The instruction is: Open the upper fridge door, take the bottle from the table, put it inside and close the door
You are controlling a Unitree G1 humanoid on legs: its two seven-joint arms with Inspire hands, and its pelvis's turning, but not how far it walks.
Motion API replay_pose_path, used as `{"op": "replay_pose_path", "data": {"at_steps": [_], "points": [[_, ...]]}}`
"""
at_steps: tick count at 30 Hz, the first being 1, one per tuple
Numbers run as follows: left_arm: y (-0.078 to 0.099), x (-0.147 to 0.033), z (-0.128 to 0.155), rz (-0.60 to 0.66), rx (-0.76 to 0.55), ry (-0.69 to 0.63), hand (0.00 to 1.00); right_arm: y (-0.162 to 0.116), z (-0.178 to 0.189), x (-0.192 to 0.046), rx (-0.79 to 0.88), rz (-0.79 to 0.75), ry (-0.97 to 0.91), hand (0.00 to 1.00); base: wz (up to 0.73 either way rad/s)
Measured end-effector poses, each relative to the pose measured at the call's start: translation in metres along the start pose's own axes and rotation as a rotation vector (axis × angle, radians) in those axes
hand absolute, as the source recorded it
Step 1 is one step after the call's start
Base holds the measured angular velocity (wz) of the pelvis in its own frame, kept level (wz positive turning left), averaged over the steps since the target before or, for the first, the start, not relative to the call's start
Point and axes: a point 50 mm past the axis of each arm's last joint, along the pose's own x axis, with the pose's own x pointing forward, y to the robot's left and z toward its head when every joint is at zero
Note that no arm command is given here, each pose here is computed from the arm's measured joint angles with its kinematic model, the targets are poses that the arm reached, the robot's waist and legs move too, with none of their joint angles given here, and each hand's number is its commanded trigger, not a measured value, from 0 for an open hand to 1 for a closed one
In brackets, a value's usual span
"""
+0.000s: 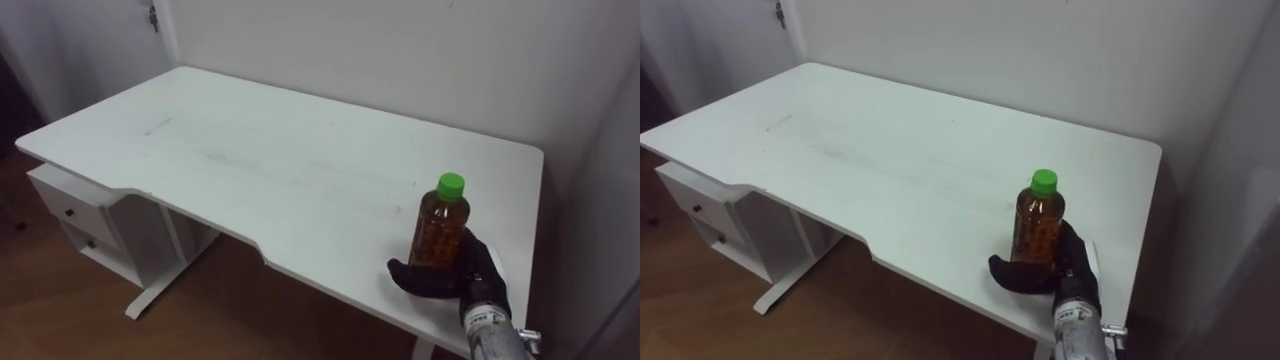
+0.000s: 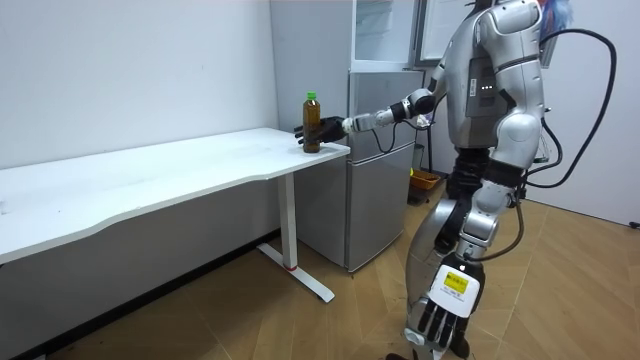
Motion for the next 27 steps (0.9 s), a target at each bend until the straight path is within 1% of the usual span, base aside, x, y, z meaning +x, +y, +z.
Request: {"op": "replay_pose_path", "data": {"at_steps": [12,20,27], "points": [[-0.0004,-0.0001,-0.0004,-0.004,-0.005,0.002,0.0,0.0008,-0.0027,-0.0004,0.012,0.014,0.019,1.0,0.02],[-0.002,-0.0003,-0.0005,-0.014,0.016,-0.001,0.0,0.0,-0.0038,-0.0003,0.04,0.007,0.032,1.0,0.0],[-0.0014,-0.0003,0.0,-0.011,0.012,-0.004,0.0,0.001,0.0034,0.0001,0.054,0.003,0.008,1.0,-0.02]]}}
